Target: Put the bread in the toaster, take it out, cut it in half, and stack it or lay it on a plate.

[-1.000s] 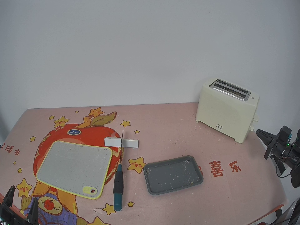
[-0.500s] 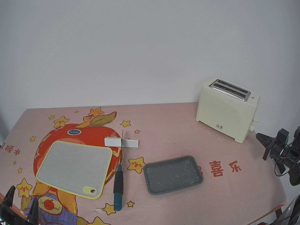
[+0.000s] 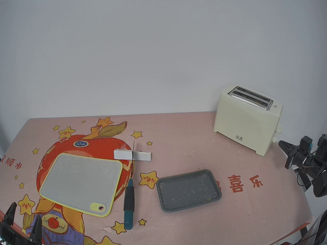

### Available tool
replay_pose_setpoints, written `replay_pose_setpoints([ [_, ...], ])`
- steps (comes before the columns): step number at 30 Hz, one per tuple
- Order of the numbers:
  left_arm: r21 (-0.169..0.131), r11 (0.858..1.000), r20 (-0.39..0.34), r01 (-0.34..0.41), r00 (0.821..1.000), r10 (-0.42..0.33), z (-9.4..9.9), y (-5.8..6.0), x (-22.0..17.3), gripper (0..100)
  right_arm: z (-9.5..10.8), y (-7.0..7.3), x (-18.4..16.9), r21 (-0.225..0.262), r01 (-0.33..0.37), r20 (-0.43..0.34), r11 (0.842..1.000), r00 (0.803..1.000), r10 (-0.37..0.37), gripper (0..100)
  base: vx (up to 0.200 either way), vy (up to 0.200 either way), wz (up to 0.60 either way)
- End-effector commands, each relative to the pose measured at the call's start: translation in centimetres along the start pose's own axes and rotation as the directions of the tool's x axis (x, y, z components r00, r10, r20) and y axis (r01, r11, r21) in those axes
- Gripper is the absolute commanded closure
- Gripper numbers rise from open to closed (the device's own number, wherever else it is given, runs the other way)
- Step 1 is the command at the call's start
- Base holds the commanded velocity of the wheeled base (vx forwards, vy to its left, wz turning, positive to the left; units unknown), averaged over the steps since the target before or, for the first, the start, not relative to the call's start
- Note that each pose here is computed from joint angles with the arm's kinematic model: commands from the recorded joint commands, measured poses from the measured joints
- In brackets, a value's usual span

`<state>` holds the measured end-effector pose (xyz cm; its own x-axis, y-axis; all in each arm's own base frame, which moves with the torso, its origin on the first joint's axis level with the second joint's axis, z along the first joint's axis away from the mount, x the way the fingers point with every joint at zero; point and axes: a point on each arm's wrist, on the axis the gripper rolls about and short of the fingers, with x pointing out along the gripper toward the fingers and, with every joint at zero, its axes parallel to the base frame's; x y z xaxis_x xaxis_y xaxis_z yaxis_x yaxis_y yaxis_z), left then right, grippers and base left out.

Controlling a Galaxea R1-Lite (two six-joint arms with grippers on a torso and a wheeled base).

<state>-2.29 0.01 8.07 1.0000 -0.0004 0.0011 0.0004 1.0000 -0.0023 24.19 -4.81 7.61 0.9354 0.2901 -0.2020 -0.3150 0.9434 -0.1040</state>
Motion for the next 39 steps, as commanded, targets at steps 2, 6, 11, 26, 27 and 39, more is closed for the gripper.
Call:
replay_pose_setpoints([
  [2,-0.001,1.0,-0.006,0.0,1.0,0.0,-0.5,0.0,0.0,0,-0.3,0.0,0.6,0.004,-0.01,-0.005,1.0,1.0,0.011,100,0.0,0.0,0.0],
  [6,-0.001,1.0,-0.007,0.0,1.0,0.0,-0.5,0.0,0.0,0,-0.5,-0.4,1.3,0.006,0.015,-0.013,1.0,1.0,-0.015,100,0.0,0.0,0.0],
  [11,-0.001,1.0,-0.007,0.0,1.0,0.0,-0.5,0.0,0.0,0,-0.5,-0.4,1.6,0.016,0.038,-0.016,0.999,0.999,-0.038,100,0.0,0.0,0.0],
  [26,-0.001,1.0,-0.006,0.0,1.0,0.0,-0.5,0.0,0.0,0,-0.2,-0.3,2.5,0.025,0.022,0.002,0.999,1.0,-0.022,100,0.0,0.0,0.0],
  [27,0.001,1.0,-0.006,0.0,1.0,0.0,-0.5,0.0,0.0,0,-0.2,-0.3,2.5,0.023,0.024,0.004,0.999,1.0,-0.024,100,0.0,0.0,0.0],
  [39,-0.001,1.0,-0.006,0.0,1.0,0.0,-0.5,0.0,0.0,0,-0.6,-0.3,3.1,0.029,0.047,0.002,0.998,0.999,-0.047,100,0.0,0.0,0.0],
])
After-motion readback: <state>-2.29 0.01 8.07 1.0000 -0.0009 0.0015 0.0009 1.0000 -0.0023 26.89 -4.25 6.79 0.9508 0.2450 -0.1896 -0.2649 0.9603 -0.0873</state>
